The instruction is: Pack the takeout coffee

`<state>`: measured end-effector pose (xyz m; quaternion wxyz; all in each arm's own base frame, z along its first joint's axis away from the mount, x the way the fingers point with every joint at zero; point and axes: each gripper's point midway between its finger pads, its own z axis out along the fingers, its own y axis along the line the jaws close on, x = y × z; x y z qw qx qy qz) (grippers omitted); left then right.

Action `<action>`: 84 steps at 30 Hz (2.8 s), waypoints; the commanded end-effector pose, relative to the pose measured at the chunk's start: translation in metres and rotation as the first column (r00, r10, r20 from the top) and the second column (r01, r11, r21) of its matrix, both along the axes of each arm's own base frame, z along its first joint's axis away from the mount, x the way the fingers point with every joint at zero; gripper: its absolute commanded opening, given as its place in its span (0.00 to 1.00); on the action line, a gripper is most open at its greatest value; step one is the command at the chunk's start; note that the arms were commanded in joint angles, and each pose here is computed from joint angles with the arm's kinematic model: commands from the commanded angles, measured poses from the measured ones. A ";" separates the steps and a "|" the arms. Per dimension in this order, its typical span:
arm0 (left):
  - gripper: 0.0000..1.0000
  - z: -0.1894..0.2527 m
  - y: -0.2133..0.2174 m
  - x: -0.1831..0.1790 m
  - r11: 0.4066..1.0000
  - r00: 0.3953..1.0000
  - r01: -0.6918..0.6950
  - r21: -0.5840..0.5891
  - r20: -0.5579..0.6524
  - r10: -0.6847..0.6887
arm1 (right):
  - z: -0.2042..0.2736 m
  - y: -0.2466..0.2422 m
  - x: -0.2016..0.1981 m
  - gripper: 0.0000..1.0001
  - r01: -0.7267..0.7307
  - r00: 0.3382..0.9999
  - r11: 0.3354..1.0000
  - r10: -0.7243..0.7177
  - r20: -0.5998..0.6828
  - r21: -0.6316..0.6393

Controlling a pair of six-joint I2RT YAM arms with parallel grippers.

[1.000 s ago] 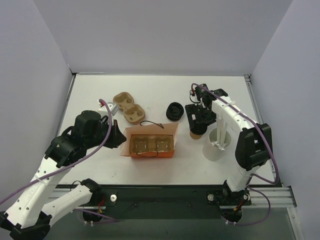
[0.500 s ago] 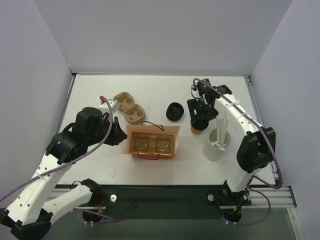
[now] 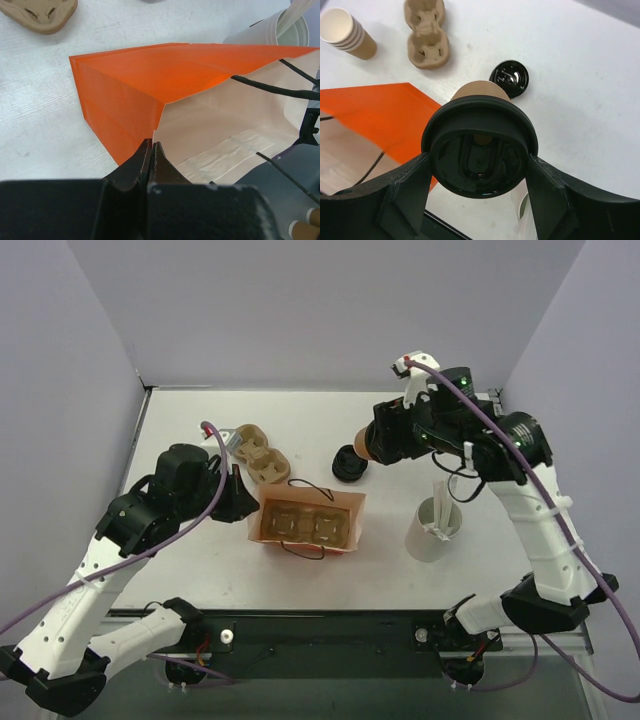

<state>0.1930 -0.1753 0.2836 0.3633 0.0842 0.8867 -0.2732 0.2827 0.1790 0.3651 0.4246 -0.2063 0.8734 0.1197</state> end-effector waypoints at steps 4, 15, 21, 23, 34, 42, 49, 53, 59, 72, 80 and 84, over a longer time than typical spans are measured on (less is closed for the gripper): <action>0.00 0.013 -0.003 0.004 0.997 0.999 -0.047 -0.054 -0.007 0.047 | 0.063 -0.005 -0.051 0.48 -0.101 0.985 0.986 0.080 0.155 0.135; 0.00 0.001 -0.001 0.004 0.991 0.991 -0.118 -0.064 -0.078 0.113 | 0.095 0.050 -0.128 0.48 -0.578 0.795 0.764 0.451 0.405 0.286; 0.00 0.011 -0.009 0.010 0.995 0.998 -0.058 -0.087 -0.003 0.058 | 0.071 0.090 -0.143 0.48 -0.676 0.727 0.706 0.589 0.354 0.213; 0.00 0.016 -0.008 0.011 0.995 0.998 -0.041 -0.091 0.038 0.045 | 0.061 0.105 -0.146 0.48 -0.693 0.708 0.706 0.625 0.329 0.148; 0.00 0.029 -0.015 0.004 0.982 0.965 0.100 -0.158 0.256 -0.057 | -0.004 0.112 -0.117 0.44 -0.576 0.736 0.773 0.632 0.243 -0.265; 0.00 0.036 -0.035 0.007 0.957 0.941 0.195 -0.215 0.316 -0.120 | -0.053 0.099 -0.107 0.43 -0.561 0.674 0.626 0.725 0.140 -0.542; 0.00 0.023 -0.038 -0.006 0.942 0.937 0.249 -0.226 0.303 -0.175 | -0.086 0.094 -0.097 0.42 -0.522 0.672 0.554 0.736 0.088 -0.649; 0.00 0.008 -0.036 -0.012 0.943 0.942 0.252 -0.216 0.279 -0.188 | -0.110 0.093 -0.092 0.41 -0.503 0.675 0.523 0.735 0.066 -0.688; 0.00 -0.005 -0.034 -0.018 0.944 0.955 0.239 -0.226 0.231 -0.186 | -0.133 0.101 -0.098 0.41 -0.525 0.658 0.517 0.750 0.062 -0.676; 0.00 -0.027 -0.020 -0.042 0.947 0.971 0.211 -0.241 0.163 -0.174 | -0.156 0.110 -0.096 0.41 -0.466 0.641 0.464 0.764 0.074 -0.754; 0.00 -0.040 -0.016 -0.049 0.949 0.977 0.195 -0.249 0.139 -0.165 | -0.166 0.107 -0.099 0.40 -0.483 0.628 0.438 0.777 0.048 -0.758; 0.00 -0.045 -0.011 -0.048 0.956 0.980 0.170 -0.241 0.145 -0.137 | -0.169 0.104 -0.095 0.40 -0.472 0.625 0.411 0.780 0.033 -0.780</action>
